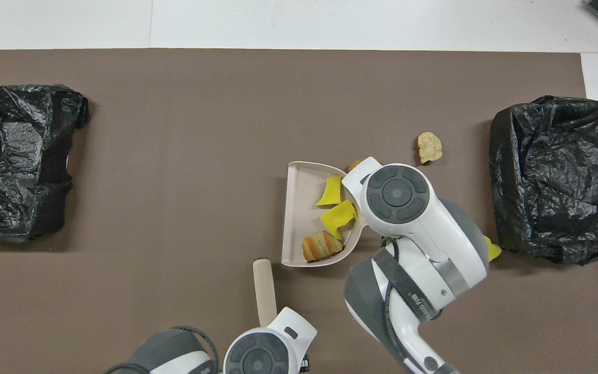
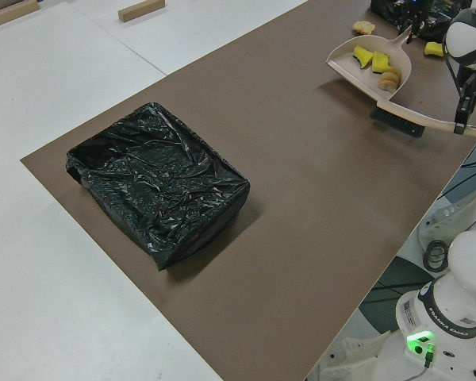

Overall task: Sweep and dump trash in bin
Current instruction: 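Carry the loaded dustpan with the right gripper to the nearby black bin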

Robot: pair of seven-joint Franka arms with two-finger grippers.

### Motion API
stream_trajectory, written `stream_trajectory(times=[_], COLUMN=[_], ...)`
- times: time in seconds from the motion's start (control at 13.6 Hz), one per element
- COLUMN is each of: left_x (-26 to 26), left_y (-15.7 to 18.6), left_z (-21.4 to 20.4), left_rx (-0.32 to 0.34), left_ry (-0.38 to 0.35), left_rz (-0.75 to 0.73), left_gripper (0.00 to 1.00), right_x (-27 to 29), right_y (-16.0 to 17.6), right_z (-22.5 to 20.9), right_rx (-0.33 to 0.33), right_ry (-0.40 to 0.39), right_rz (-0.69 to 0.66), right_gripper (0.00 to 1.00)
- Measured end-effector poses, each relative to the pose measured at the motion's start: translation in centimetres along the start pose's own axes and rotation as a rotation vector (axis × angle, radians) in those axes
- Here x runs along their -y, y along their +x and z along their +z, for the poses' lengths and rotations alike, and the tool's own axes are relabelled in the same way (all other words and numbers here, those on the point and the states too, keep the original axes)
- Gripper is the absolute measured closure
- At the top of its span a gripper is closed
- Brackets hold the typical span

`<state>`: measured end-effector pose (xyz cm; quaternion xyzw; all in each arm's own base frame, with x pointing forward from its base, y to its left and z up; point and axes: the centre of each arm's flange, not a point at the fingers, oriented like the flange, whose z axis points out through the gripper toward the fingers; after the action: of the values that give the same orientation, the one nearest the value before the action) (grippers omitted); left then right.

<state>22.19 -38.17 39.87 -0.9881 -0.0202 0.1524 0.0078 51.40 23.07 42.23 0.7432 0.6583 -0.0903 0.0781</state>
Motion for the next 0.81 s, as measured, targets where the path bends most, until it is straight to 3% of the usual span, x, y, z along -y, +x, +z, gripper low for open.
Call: stream_trajectory(times=[0.44, 0.81], left_x=[-0.9, -1.0], left_y=[-4.8, -4.4], left_z=[4.2, 5.8], left_rx=[-0.076, -0.082], left_ry=[-0.037, -0.04], left_rz=[0.004, -0.029], left_gripper=[0.73, 0.73], right_x=[-4.8, -8.9], right_y=[-8.9, -22.2], right_z=[-3.9, -3.5], right_rx=[-0.013, -0.046], right_ry=[0.039, 0.055], right_rz=[-0.075, -0.173], right_gripper=[0.67, 0.67])
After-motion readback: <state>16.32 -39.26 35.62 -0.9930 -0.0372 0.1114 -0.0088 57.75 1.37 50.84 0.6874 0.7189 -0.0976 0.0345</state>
